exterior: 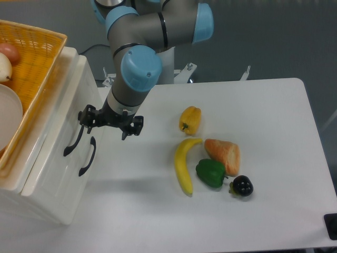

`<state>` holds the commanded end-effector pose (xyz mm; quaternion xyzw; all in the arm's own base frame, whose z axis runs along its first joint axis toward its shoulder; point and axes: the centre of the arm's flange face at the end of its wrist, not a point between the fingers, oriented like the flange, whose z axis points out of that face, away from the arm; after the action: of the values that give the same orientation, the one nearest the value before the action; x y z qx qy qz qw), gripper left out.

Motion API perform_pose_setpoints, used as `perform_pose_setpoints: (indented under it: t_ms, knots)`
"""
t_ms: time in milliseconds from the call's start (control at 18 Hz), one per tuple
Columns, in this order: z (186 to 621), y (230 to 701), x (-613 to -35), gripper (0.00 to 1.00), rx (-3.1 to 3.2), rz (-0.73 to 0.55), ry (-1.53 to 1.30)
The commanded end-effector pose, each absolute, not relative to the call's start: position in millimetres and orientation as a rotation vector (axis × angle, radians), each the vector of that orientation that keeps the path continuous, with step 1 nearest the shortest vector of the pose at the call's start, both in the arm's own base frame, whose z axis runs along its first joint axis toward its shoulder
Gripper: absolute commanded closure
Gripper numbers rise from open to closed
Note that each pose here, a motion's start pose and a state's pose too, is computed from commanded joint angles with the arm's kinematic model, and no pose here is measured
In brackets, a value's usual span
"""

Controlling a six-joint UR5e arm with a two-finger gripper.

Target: Slide open the top white drawer

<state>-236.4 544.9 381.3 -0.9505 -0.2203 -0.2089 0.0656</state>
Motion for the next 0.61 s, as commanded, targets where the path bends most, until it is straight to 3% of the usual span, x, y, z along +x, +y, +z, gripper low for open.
perform_pose_setpoints:
  t_ms: [611]
  knots:
    - [376.6,547.7,-234.5,0.00,-2.856,-0.670,-0.663]
